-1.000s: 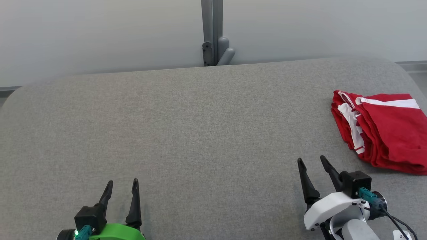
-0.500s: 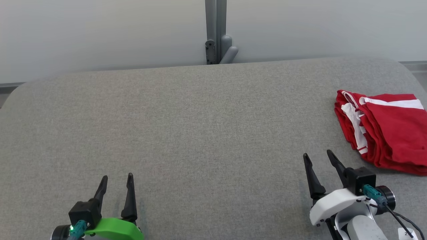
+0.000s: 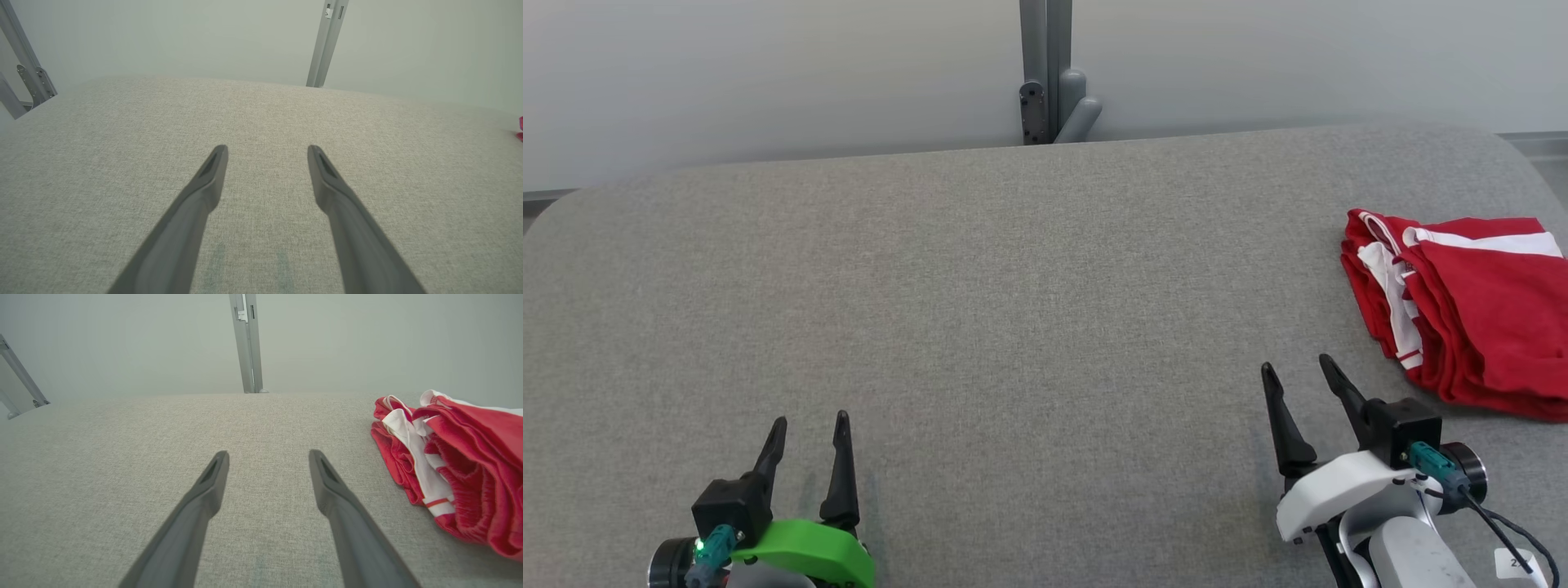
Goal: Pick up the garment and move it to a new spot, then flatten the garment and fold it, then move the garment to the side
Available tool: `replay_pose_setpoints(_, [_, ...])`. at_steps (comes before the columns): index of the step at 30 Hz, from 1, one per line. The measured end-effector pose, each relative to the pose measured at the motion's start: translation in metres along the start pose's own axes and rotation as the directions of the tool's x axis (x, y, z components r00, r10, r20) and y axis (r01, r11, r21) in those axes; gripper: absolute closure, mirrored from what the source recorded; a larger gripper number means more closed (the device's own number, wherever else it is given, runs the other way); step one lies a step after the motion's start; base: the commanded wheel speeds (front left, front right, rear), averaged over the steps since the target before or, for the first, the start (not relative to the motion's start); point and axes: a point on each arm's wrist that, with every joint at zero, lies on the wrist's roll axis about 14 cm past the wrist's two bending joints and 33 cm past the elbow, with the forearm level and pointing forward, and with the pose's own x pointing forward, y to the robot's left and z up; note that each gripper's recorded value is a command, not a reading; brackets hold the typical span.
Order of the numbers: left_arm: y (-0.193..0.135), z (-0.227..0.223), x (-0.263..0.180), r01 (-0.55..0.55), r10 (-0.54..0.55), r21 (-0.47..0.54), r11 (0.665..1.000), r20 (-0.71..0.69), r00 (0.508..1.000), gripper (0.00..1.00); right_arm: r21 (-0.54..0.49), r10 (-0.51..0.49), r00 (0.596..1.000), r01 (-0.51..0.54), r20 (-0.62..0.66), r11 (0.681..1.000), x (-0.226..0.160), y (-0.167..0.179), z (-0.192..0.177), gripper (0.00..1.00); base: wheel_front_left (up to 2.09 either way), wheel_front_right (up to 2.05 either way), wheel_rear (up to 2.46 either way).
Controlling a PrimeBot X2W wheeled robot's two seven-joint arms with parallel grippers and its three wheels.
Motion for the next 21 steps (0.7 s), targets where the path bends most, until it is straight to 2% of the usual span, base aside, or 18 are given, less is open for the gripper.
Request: replay_pose_setpoints(21, [-0.004,-0.012,-0.005,0.010,-0.010,-0.002,1.000,-0.036,0.999,0.00,0.011,0.001,0.999,0.000,-0.038,1.000,-0.011,0.003,-0.013,0.00,0.00,0.00,0.00])
